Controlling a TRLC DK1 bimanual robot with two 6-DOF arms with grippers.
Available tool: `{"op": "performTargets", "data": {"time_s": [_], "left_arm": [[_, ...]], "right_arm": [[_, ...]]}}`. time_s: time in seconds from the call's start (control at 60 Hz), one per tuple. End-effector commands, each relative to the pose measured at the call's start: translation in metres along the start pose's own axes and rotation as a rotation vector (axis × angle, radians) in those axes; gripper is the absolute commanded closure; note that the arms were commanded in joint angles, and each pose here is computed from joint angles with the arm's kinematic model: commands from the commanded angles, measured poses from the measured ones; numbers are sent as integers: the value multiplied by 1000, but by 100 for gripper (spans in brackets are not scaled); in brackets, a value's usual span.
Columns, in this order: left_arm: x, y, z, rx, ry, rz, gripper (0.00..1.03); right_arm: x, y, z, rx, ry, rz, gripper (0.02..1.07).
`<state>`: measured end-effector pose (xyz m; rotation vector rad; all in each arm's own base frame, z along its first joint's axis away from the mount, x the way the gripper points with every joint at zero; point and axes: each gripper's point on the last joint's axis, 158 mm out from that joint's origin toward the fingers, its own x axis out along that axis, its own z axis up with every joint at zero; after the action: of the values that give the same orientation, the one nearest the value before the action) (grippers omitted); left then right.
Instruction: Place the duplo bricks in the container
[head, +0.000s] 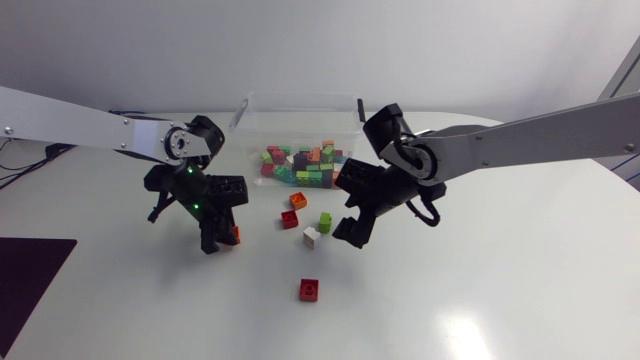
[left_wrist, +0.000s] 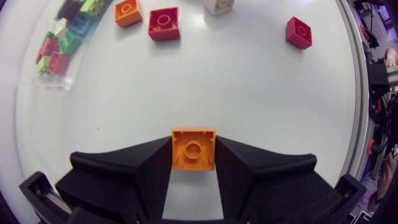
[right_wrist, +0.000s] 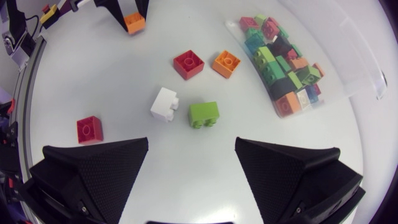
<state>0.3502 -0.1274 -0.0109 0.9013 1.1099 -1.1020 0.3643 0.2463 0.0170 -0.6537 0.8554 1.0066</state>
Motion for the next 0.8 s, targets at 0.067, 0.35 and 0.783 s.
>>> {"op": "performTargets", "data": {"time_s": [0.067,0.35,0.783], "left_arm": [[-49,21,23,-18,-76,110,73],[-117,33,66,-33,-227,225,73],[-179,58,113,-76,-400,301,73]], "right_arm": [[18,-8,1,-54,29,18,7],[40,-16,3,-97,84,64,8],[61,-23,4,-166,154,127,20]]}}
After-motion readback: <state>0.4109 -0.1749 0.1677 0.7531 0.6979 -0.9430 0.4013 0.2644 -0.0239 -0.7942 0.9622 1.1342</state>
